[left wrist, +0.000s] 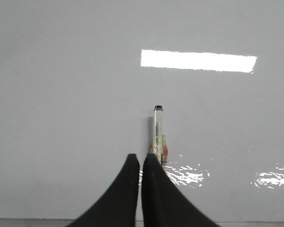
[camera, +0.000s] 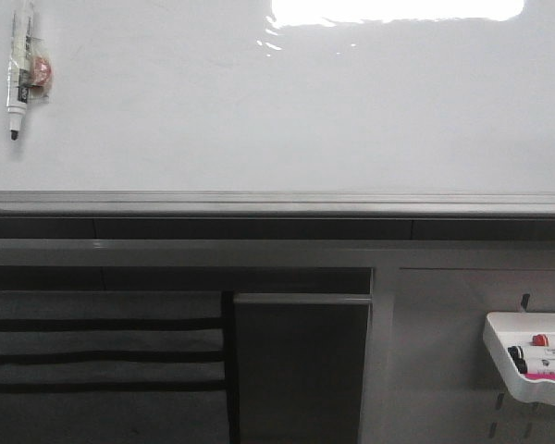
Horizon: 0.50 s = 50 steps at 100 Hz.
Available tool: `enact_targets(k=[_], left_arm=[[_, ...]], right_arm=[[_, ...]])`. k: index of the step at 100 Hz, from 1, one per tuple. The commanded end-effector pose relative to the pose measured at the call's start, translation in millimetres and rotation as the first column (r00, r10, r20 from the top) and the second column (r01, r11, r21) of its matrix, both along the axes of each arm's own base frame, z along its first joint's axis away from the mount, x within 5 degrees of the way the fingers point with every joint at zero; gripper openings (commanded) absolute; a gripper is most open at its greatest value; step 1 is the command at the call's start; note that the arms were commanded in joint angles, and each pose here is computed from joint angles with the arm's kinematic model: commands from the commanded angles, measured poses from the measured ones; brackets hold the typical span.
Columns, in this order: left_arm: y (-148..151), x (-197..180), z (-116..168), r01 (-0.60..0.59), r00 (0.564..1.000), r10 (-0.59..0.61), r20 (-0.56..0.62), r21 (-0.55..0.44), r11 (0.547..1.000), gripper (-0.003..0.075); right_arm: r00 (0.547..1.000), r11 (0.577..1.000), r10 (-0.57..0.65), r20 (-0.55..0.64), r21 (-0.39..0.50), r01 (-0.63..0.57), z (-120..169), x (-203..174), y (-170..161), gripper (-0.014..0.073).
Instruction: Write number 3 on whiteboard
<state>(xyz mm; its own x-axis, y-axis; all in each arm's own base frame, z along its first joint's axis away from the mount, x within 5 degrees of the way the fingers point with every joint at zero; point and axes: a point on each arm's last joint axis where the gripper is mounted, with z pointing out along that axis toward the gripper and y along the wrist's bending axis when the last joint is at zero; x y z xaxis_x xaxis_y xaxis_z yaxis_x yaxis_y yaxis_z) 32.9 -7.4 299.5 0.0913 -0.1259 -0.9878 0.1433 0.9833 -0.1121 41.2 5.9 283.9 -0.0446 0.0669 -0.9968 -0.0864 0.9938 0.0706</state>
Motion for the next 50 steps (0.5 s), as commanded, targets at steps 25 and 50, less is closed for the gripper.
enact_targets(k=[25,50], left_arm=[[-2,18,67,0.013,0.988,-0.003,-0.152,0.068,0.998,-0.0020],[-3,31,60,0.018,0.977,-0.002,-0.214,0.072,0.997,-0.0020]], right_arm=[[0.994,0.995,0.010,-0.106,-0.100,-0.021,74,31,2,-0.0069],[0.988,0.995,0.010,-0.154,-0.101,-0.025,72,44,3,-0.0069]])
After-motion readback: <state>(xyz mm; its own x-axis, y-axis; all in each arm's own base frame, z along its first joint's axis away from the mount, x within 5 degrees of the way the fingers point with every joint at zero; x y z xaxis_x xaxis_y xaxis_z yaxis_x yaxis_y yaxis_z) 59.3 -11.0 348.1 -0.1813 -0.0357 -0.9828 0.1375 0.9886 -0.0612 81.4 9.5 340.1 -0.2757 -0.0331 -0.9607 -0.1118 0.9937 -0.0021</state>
